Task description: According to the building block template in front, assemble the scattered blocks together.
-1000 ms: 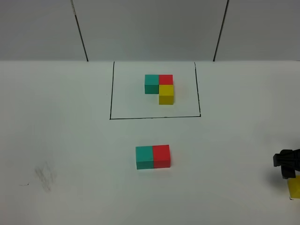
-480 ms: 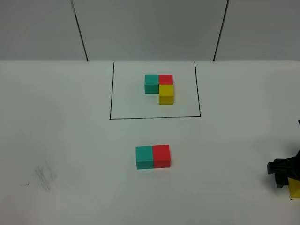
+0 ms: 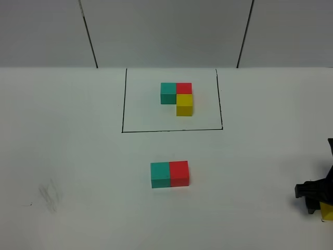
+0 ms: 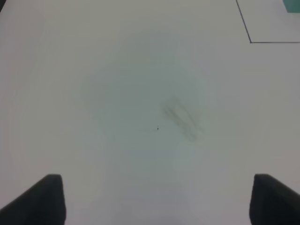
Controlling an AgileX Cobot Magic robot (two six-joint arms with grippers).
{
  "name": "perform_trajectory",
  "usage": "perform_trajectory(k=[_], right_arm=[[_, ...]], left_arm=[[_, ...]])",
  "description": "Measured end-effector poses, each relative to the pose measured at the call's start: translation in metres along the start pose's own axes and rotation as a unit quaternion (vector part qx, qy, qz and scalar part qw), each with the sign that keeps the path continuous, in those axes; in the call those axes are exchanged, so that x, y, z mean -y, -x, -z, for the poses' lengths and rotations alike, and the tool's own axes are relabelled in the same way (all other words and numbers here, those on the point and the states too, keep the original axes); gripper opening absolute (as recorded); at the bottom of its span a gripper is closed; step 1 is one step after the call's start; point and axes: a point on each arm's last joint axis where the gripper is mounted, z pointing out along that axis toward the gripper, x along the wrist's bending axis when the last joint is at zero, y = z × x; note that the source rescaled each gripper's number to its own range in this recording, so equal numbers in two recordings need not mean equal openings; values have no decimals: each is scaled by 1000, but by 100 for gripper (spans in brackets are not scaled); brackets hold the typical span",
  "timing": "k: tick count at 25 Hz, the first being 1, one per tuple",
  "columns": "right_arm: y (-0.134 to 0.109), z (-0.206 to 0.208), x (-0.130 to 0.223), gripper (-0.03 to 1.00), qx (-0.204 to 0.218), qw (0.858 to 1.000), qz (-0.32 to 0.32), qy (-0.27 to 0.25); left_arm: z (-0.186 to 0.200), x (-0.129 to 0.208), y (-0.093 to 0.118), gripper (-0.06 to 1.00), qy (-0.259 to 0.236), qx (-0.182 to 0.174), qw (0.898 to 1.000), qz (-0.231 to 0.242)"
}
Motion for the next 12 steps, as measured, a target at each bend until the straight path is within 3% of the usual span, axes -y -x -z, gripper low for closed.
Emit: perform_trajectory(k=[4, 12], right_arm=[[0, 0, 0, 4, 0, 1000, -1, 0], [1, 7, -2, 5, -3, 1000, 3, 21]], left_arm=[[0, 0, 0, 81, 0, 0, 1000, 0], [0, 0, 0, 81, 0, 0, 1000, 0]])
